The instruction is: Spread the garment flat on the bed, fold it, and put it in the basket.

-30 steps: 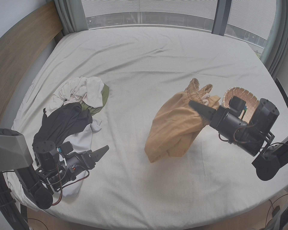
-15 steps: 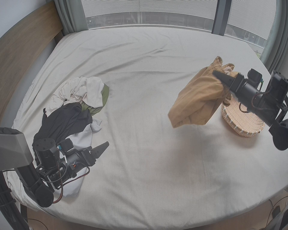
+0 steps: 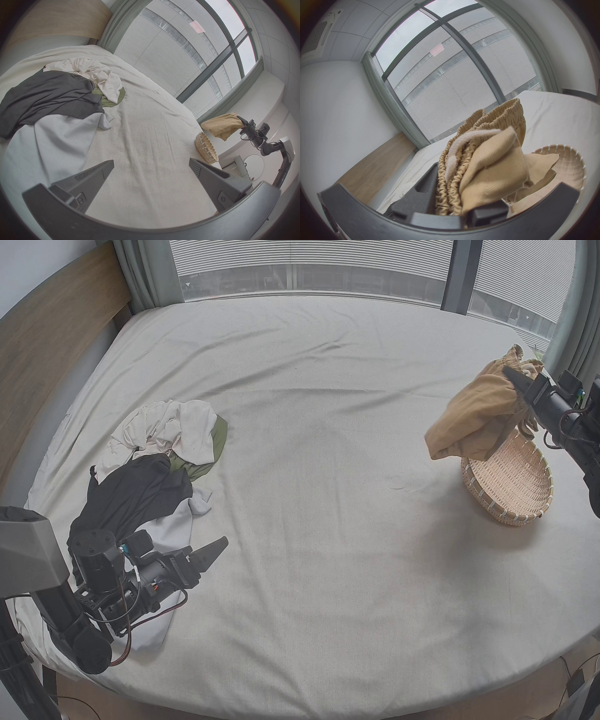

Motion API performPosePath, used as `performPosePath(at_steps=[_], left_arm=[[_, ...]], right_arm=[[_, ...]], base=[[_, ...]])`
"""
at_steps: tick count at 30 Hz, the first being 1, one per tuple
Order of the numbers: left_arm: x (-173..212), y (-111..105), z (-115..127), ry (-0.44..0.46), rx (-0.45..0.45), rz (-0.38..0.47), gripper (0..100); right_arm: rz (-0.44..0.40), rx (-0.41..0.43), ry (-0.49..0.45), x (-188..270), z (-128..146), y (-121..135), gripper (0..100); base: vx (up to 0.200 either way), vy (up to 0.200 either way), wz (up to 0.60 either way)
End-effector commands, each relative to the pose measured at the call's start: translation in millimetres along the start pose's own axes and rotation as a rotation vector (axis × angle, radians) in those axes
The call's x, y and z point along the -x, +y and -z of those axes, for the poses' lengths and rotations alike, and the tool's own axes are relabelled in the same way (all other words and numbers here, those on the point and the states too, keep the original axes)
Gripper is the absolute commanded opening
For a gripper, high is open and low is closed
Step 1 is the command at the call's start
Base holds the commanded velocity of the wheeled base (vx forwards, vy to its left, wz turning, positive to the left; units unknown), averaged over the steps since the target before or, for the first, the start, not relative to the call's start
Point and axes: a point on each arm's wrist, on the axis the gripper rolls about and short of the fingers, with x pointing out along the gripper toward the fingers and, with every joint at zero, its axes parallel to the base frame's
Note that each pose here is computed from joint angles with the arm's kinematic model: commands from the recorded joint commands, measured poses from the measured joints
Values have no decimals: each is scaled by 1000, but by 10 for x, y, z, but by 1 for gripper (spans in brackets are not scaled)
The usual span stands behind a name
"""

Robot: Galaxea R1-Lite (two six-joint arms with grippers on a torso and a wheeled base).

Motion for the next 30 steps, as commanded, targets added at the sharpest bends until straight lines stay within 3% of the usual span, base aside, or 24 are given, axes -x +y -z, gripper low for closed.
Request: performPosePath(at_steps=[1,9,16,17,24,30], left_arm=[[1,-8,6,3,1,3,100],[8,-13,9,3,1,4,100],[20,-11,16,7,2,2,100],[20,-11,16,6,2,0,100],[29,-15,23,11,2,2,100],[42,-46,15,7,-1,10,100]], right_arm=[[67,1,14,-30,56,-256,0],[160,55,60,-72,224,-654,0],[194,86,55,-87,307,-868,0],[196,94,60,-85,319,-874,100],[194,103,73,18,321,-789,100],[177,112,90,284,213,-482,100]], base=[[0,0,0],[0,0,0],[0,0,0],[0,0,0],[0,0,0],[0,0,0]])
